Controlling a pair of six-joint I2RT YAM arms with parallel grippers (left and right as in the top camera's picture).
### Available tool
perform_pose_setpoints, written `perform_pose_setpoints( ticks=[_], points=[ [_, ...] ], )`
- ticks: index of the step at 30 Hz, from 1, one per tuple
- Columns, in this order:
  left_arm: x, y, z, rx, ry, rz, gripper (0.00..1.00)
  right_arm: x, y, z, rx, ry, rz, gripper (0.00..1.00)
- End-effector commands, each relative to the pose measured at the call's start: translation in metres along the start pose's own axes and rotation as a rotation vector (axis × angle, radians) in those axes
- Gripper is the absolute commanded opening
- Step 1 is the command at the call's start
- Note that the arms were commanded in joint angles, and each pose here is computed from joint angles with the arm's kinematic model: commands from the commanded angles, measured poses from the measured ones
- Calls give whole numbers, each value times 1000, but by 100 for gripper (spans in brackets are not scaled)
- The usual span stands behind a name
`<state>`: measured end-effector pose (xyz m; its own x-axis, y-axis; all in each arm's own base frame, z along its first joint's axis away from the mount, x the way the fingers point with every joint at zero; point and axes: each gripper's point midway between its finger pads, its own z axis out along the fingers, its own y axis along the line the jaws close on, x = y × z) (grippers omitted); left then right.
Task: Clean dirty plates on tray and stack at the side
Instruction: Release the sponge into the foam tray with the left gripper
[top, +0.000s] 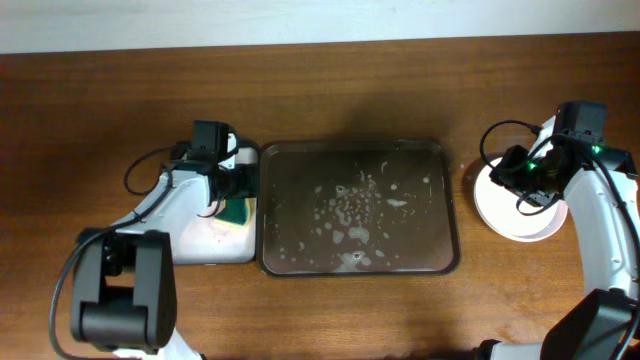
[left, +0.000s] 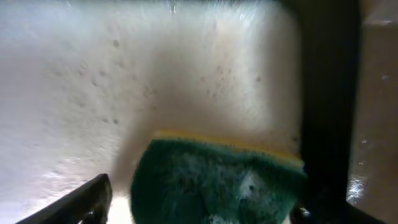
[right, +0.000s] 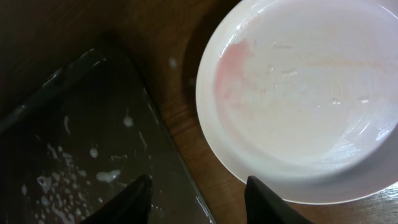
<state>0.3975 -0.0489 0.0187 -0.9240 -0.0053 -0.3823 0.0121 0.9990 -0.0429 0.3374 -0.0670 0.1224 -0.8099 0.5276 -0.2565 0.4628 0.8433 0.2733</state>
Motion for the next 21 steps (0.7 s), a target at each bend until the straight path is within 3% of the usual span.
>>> perform_pose_setpoints(
  ticks=[1, 3, 4, 8, 9, 11, 12, 14, 16, 21],
  points=[
    [2, -2, 10, 12, 19, 1, 62, 5, 3, 4, -6, 19, -16, 49],
    [0, -2, 10, 13, 11, 1, 15, 5, 3, 4, -6, 19, -16, 49],
    [-1, -2, 10, 13, 8, 1, 2, 5, 3, 4, -6, 19, -16, 49],
    [-12, -4, 4, 16, -23, 1, 0, 6, 2, 4, -5, 23, -15, 49],
    [-18, -4, -2, 19, -43, 2, 20, 6, 2, 4, -5, 23, -15, 49],
    [-30, -6, -18, 23, -79, 1, 80, 6, 3, 4, -6, 23, -15, 50],
    [-36, -6, -28, 25, -98, 2, 88, 6, 3, 4, -7, 26, -16, 50],
    [-44, -7, -54, 30, -137, 2, 100, 10, 17, 4, -79, 41, -105, 51],
    [-37, -7, -70, 30, -125, 1, 99, 17, 37, 5, -144, 55, -201, 53],
    [28, 0, -78, 1, 131, -37, 99, 55, 90, 10, -209, 118, -476, 58]
  ],
)
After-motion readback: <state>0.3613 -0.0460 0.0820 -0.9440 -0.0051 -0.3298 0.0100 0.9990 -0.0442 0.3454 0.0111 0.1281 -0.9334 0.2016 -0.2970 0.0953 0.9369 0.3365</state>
